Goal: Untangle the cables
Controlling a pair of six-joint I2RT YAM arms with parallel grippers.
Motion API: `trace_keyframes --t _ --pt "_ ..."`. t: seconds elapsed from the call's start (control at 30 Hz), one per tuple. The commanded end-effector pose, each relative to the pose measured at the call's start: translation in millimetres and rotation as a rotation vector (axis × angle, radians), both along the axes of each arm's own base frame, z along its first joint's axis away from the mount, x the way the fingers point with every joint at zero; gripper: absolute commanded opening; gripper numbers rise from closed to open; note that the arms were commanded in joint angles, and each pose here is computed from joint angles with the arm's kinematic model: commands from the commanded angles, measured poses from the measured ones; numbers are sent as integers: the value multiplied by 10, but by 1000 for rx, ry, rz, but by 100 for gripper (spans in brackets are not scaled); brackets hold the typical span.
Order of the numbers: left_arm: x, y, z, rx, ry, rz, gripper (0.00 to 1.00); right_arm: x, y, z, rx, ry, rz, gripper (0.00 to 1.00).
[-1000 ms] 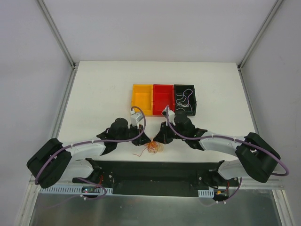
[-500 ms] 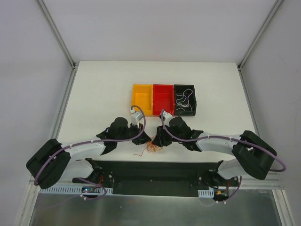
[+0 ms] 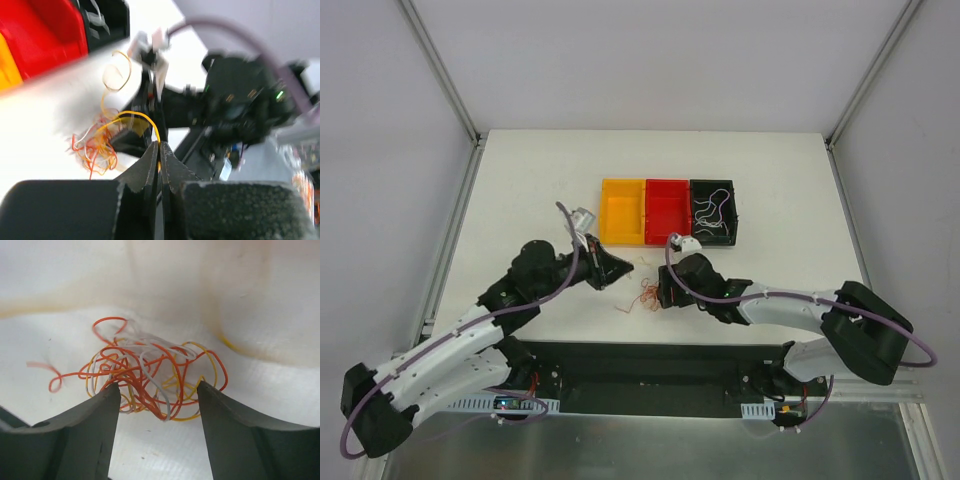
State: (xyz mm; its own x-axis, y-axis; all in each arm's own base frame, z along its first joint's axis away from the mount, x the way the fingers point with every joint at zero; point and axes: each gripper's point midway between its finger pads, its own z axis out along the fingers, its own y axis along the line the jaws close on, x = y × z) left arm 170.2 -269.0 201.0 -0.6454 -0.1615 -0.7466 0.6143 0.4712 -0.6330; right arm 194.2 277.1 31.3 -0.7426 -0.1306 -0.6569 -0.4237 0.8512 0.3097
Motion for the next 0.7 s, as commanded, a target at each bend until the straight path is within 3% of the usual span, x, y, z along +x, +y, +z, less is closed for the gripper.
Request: trace_keyframes --t 0.0,0.17,0.37,0.5,0.67 --pt "195 438 585 58 -89 250 0 171 -415 82 -86 -102 -177 70" --pt "283 669 1212 146 -134 346 0 202 -694 90 -93 -139 -281 77" --pt "280 644 1804 129 -165 330 0 211 -891 78 -98 -149 -324 79" --pt "378 567 1844 155 -142 335 0 232 -961 120 -85 -149 -323 80" --pt "683 481 1578 242 -65 418 0 218 -1065 167 -40 -172 -347 80"
